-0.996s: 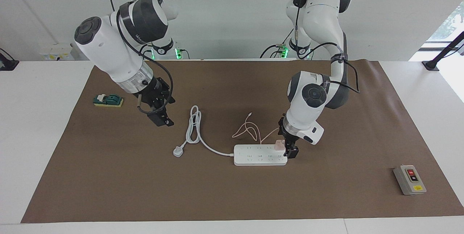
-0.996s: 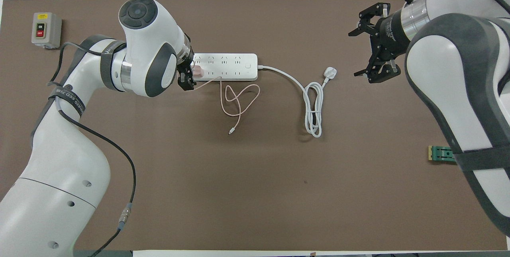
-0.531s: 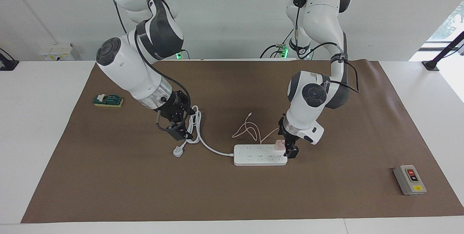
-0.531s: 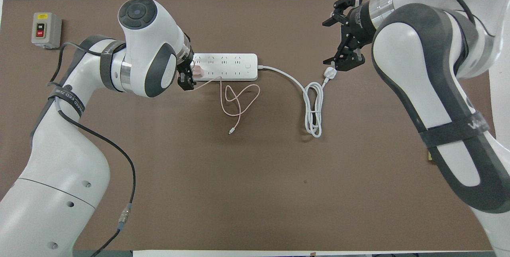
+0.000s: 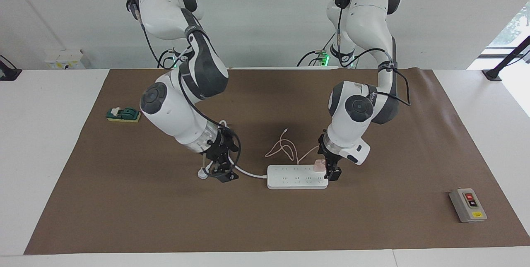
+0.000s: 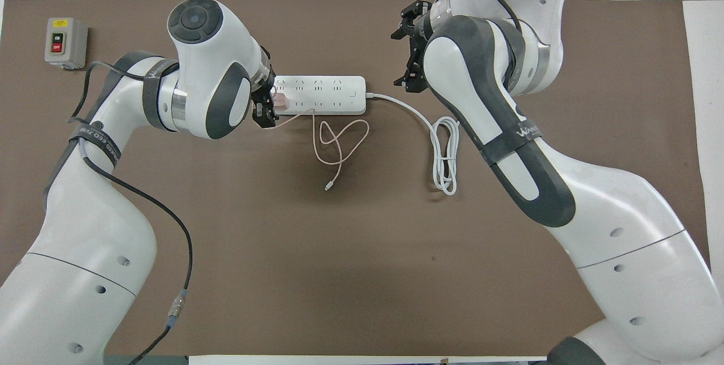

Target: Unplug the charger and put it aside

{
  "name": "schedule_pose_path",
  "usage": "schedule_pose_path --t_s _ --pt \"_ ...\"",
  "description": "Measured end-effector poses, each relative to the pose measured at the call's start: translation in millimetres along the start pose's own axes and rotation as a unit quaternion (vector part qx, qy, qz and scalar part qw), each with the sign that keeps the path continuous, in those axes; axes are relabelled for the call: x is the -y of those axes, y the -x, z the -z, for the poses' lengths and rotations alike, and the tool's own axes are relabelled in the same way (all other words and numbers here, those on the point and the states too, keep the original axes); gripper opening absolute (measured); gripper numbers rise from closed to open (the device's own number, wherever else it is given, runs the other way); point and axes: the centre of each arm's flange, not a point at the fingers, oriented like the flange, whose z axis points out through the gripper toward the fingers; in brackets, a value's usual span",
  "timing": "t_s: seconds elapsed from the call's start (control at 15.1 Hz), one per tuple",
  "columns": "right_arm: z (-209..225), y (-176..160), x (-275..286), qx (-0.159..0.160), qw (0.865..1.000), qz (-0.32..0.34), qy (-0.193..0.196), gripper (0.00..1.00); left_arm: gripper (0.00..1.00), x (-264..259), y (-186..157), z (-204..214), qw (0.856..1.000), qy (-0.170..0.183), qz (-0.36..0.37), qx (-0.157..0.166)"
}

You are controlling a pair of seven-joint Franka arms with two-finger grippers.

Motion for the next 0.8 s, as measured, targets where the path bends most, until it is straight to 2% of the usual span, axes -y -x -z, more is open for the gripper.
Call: schedule_pose_path --t_s 0.4,0.8 --pt "-55.6 47.1 -13.2 0.003 0.999 0.032 0.011 0.97 1.0 1.4 4.0 0.3 1.0 0.003 -0.003 0.001" --pt "-87.6 56.0 -20.3 0.002 1.0 0.023 0.022 0.97 1.0 2.6 3.0 -4.5 1.0 0.006 -0.002 0.002"
